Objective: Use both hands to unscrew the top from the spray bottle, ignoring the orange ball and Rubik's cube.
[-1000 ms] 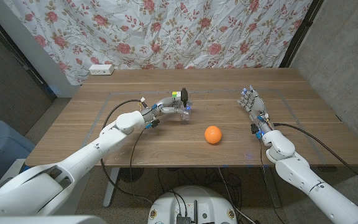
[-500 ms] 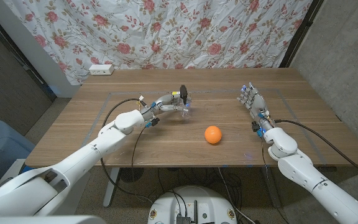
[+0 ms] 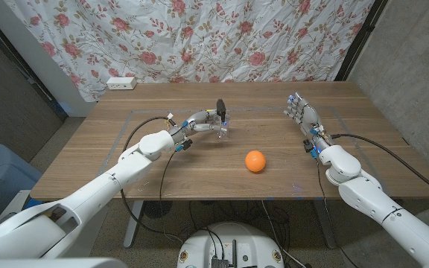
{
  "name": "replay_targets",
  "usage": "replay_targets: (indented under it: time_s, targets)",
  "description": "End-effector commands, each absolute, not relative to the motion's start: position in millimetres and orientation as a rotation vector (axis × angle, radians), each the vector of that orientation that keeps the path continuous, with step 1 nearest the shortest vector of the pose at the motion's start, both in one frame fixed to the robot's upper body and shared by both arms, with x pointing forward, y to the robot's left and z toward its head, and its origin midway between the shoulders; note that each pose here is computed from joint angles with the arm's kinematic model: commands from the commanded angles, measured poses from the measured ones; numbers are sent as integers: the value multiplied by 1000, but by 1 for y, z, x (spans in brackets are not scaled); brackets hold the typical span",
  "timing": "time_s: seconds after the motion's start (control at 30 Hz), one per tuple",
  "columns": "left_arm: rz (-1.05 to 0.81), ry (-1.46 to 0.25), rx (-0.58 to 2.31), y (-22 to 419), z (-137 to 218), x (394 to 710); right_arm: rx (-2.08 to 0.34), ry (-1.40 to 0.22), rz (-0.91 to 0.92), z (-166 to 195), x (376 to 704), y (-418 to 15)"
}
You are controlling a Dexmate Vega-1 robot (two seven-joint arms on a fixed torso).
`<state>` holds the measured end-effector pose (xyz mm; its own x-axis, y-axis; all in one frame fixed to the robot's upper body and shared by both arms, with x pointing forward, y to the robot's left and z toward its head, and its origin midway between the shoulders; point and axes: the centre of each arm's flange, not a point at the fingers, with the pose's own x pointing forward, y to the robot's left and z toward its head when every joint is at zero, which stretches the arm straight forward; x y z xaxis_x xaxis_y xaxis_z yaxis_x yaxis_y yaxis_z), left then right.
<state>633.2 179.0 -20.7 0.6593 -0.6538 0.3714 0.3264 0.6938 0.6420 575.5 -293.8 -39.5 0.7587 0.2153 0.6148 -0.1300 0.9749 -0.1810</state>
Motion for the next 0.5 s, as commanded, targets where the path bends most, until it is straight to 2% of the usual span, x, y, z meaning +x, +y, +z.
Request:
replay_targets:
  time_s: [0.03,0.5]
  targets:
    - [-573,-642,544,170,-18,631,-257,-719,207,-11,564,-289]
    - [-555,-644,542,163,-15,631,-363,-754,238,25,549,-280]
